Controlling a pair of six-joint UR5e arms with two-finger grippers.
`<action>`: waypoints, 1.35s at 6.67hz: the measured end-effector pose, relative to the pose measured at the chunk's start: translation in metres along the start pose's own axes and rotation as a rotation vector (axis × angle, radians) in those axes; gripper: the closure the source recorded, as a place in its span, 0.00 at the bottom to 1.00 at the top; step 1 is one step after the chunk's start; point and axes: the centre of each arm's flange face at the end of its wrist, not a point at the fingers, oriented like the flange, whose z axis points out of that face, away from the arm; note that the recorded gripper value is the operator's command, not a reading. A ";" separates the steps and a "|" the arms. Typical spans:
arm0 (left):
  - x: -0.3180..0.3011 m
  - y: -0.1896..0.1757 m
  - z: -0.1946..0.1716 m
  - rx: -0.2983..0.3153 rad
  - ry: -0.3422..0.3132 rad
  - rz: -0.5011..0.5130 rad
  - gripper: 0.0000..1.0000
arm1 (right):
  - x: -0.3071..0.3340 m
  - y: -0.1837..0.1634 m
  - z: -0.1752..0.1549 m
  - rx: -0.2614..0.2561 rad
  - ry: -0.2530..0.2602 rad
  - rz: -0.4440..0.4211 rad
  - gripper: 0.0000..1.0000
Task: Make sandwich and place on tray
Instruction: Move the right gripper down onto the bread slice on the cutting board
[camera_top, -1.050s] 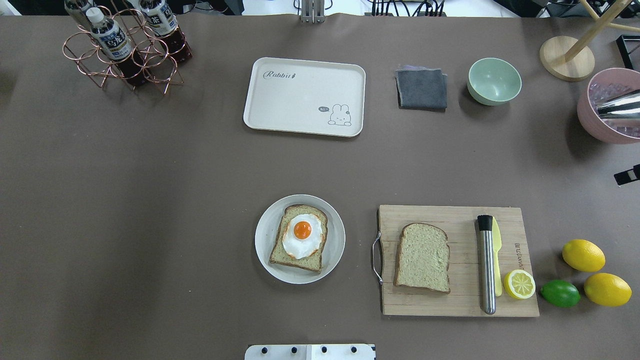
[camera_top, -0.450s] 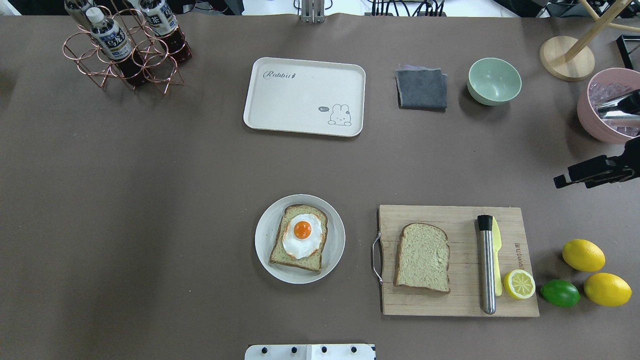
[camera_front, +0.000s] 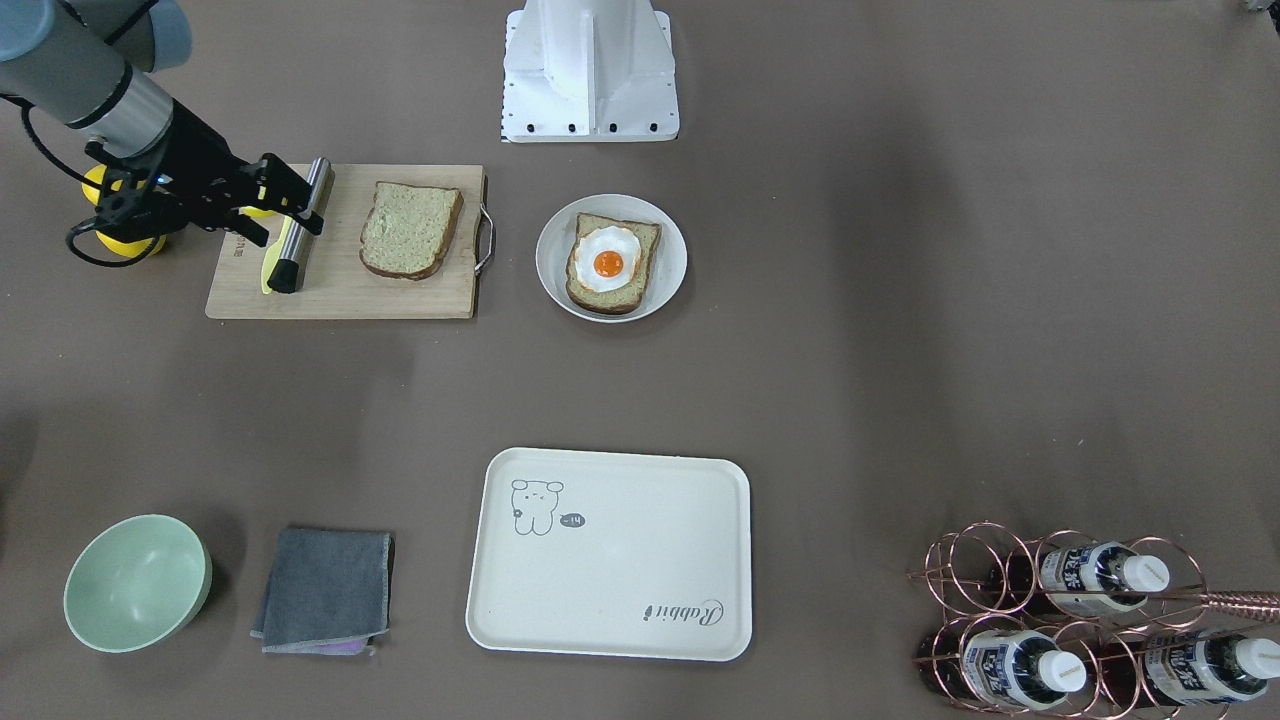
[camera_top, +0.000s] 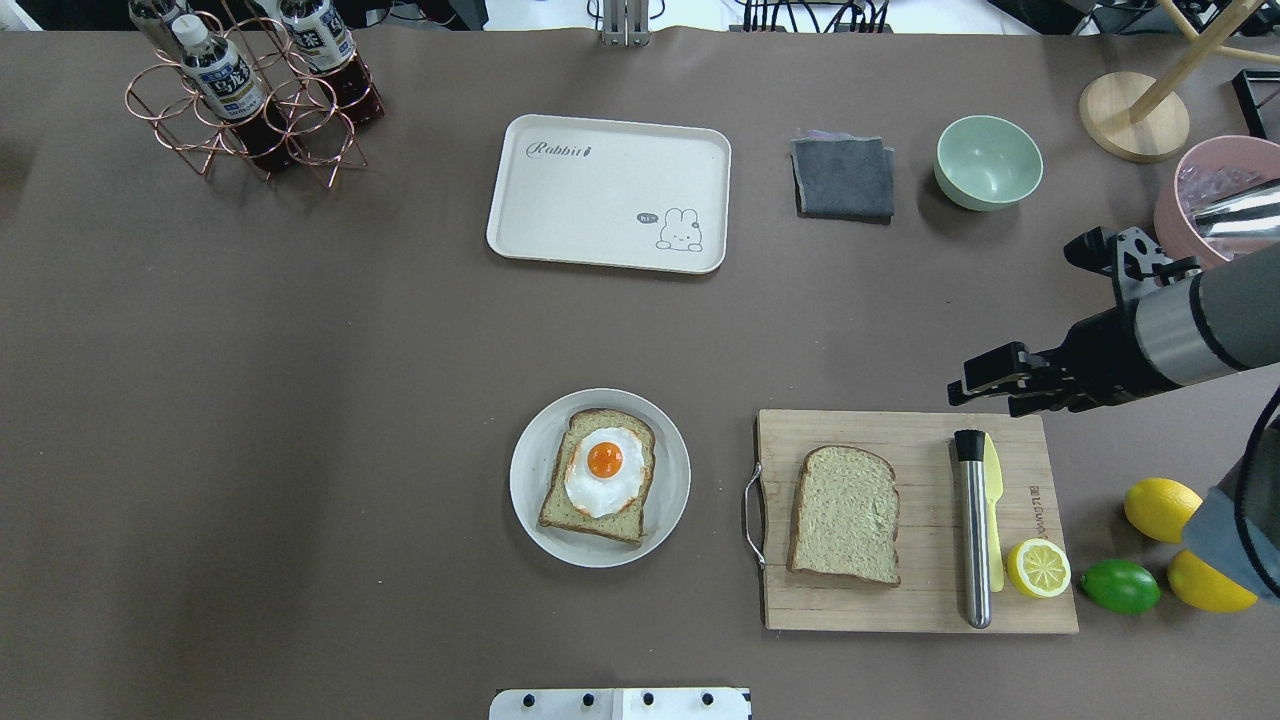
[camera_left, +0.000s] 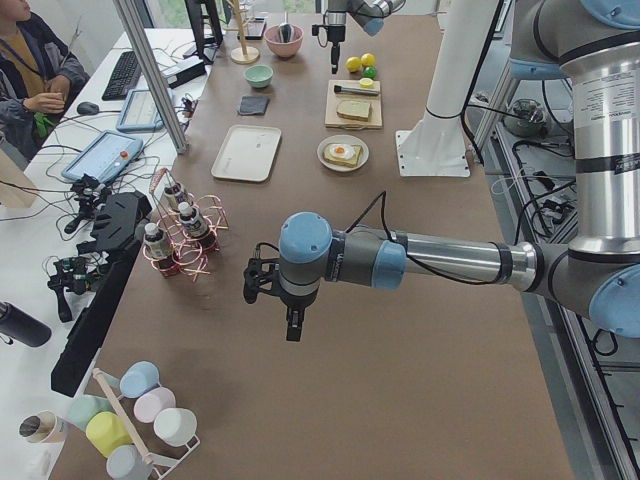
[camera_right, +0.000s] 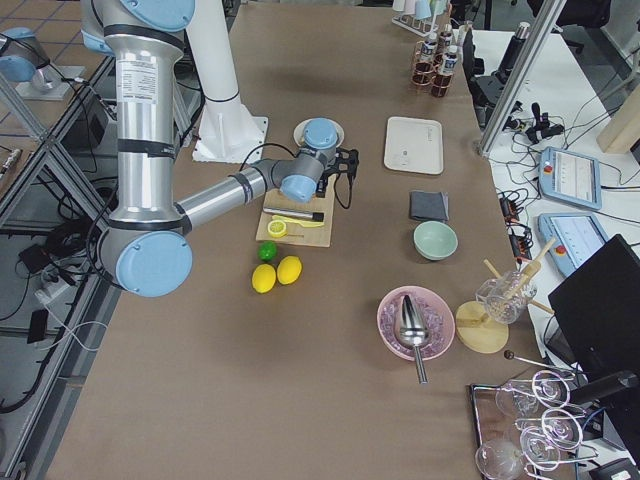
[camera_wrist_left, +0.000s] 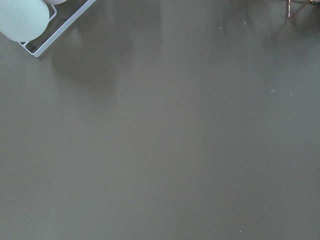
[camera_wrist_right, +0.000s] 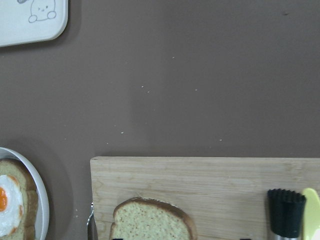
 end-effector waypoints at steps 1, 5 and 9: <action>0.000 0.000 0.000 -0.001 0.000 -0.002 0.02 | -0.009 0.013 0.017 0.004 0.010 -0.001 0.21; 0.001 -0.001 -0.001 0.002 0.000 -0.018 0.02 | -0.007 0.061 0.080 -0.010 0.091 -0.040 0.30; 0.003 -0.001 -0.003 0.006 0.002 -0.020 0.02 | 0.004 0.072 0.096 -0.012 0.122 -0.050 1.00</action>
